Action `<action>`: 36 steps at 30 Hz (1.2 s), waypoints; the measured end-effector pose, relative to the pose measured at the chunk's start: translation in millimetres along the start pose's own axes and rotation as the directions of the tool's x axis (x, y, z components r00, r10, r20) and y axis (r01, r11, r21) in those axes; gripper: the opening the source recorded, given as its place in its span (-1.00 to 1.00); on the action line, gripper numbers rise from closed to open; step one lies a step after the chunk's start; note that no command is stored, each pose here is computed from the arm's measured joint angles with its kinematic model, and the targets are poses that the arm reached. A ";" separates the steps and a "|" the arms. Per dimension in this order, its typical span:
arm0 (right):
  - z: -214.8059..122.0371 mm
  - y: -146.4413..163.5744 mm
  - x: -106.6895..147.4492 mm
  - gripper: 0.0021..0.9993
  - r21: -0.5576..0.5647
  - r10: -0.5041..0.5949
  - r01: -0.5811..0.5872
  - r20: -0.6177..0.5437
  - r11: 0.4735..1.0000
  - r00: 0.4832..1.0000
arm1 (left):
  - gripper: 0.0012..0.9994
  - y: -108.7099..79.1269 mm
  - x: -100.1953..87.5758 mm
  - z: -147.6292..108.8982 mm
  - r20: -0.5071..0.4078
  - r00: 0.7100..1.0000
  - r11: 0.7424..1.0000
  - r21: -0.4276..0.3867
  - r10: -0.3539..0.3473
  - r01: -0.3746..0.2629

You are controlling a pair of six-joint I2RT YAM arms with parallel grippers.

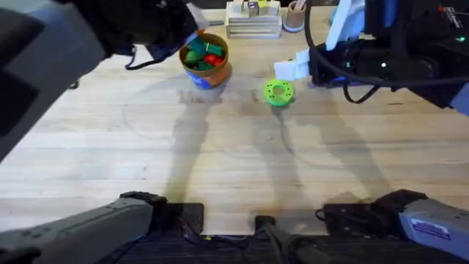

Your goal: Pick up the gripper from the table and insert it into the empty holder that is missing its gripper. Then pick up a screw, insert it into the mounting hole, and use the screwdriver to tighten it. Finally, clean up the table by picking up the vegetable and placing it into the bucket.

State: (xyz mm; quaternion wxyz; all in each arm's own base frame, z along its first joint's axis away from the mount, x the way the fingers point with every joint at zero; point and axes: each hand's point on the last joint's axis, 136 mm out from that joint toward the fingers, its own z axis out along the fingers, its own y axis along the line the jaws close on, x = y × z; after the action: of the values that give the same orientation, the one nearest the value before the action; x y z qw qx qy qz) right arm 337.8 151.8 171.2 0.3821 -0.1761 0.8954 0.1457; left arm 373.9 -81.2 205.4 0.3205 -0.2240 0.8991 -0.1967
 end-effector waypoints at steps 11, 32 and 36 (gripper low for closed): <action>0.0 -0.1 2.5 0.98 0.000 0.002 -0.002 -0.010 1.000 1.000 | 0.99 4.9 9.4 28.6 -0.057 0.998 1.000 -0.024 -0.015 0.014; -138.3 21.0 -14.7 0.98 0.005 0.012 -0.011 -0.061 1.000 0.998 | 0.99 16.0 42.3 -113.7 -0.025 0.745 0.745 0.020 0.667 -0.666; -165.4 25.0 -4.1 0.98 0.004 0.008 -0.008 -0.037 1.000 0.999 | 0.99 19.8 49.1 -131.8 -0.006 0.685 0.685 0.019 0.729 -0.728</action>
State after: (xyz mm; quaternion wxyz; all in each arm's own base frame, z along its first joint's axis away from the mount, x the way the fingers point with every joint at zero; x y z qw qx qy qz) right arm 225.1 109.6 287.4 0.3654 -0.1746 0.9032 0.1423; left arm 246.8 -63.2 266.1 0.3680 0.1550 0.9147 -0.0617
